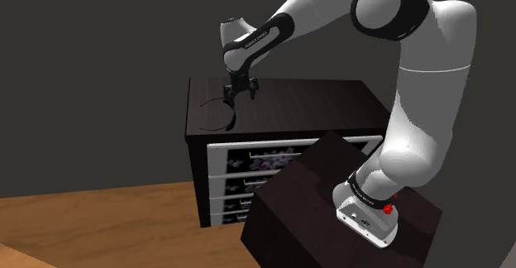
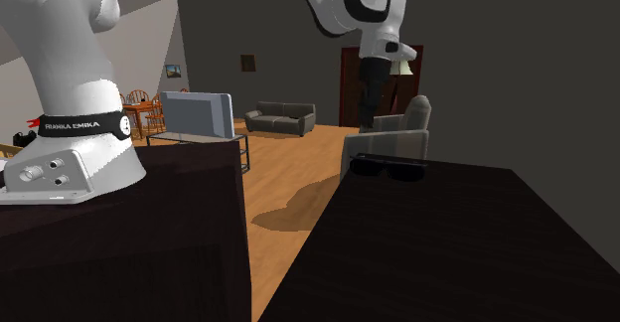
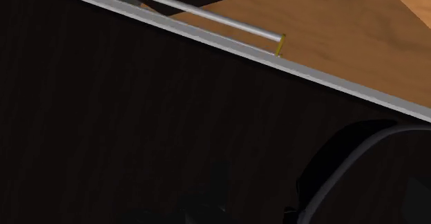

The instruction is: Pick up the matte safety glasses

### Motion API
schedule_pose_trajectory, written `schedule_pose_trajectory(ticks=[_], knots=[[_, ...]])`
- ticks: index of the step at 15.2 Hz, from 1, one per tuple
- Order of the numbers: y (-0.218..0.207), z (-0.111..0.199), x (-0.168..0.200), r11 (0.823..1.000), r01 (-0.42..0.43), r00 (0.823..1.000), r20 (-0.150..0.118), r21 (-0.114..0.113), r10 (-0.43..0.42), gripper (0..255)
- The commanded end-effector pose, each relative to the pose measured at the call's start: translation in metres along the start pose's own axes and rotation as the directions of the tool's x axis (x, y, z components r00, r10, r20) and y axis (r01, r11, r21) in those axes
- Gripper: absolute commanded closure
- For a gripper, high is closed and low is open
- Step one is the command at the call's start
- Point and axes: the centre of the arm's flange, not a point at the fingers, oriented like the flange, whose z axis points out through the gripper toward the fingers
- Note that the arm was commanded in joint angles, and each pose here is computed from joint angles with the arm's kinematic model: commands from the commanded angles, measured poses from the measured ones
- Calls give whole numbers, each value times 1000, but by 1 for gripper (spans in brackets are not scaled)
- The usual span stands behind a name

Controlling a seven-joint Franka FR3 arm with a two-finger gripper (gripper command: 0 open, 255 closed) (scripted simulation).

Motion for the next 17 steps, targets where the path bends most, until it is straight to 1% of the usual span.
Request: schedule_pose_trajectory(ticks=[1,6,7,14,16,17], knots=[[-7,17,21,1000,-14,1000,-3,-12,14,0],[-23,55,73,998,-48,999,-9,-41,47,0],[-24,59,79,998,-51,999,-10,-44,51,0],[-30,95,84,998,-51,999,-10,-44,51,0],[-31,98,84,998,-51,999,-10,-44,51,0],[-31,98,84,998,-51,999,-10,-44,51,255]])
